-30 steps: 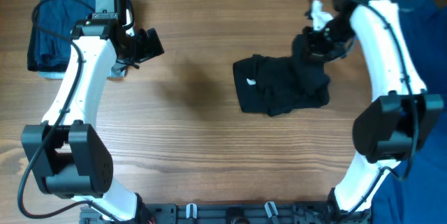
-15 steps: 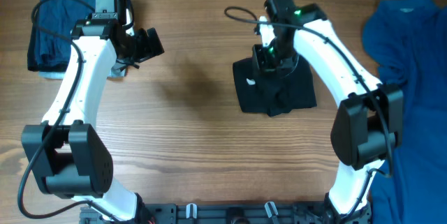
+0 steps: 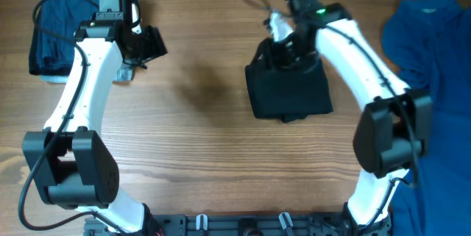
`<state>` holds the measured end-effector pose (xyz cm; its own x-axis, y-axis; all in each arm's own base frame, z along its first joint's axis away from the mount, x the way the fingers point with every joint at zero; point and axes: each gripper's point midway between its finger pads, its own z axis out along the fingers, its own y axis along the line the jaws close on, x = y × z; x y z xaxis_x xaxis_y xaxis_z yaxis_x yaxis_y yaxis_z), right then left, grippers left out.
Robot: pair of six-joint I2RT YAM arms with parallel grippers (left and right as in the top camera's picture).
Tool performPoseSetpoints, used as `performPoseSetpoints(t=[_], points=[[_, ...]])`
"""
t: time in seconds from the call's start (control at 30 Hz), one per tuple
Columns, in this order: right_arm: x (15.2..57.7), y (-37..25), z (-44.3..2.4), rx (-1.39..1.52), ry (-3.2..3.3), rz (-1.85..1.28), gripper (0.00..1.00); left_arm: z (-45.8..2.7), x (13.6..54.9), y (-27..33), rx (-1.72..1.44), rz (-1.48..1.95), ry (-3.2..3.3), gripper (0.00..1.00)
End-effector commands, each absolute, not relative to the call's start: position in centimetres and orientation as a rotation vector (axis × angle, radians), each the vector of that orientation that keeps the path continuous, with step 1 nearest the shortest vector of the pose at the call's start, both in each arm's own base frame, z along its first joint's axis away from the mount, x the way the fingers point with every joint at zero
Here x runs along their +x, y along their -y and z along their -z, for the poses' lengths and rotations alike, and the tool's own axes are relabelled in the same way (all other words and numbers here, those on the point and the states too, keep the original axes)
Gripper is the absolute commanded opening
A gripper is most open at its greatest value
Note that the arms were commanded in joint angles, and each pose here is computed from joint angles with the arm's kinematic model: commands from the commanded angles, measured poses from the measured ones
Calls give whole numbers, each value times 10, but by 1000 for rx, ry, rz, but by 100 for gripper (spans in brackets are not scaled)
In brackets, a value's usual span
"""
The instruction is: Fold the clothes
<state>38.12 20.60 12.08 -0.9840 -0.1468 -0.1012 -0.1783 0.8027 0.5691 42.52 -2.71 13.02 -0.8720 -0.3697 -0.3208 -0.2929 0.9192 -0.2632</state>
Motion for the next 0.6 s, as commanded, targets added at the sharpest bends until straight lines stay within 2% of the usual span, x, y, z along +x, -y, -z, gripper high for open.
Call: performPoseSetpoints(t=[0.0, 0.03, 0.1, 0.23, 0.4, 0.57], points=[[390, -152, -158, -226, -2857, -881, 10, -158, 441, 73, -340, 560, -2618, 4], [391, -128, -153, -161, -2895, -780, 4, -162, 444, 87, -294, 594, -2597, 4], [396, -89, -148, -76, -2917, -658, 4, -169, 447, 127, -164, 647, -2563, 4], [403, -59, -143, -41, -2887, -653, 4, -166, 443, 201, 50, 716, -2529, 4], [414, -43, -124, 5, -2851, -638, 4, -120, 446, 275, 189, 777, -2519, 4], [424, -46, -96, -13, -2785, -660, 4, -82, 441, 307, 236, 844, -2550, 4]])
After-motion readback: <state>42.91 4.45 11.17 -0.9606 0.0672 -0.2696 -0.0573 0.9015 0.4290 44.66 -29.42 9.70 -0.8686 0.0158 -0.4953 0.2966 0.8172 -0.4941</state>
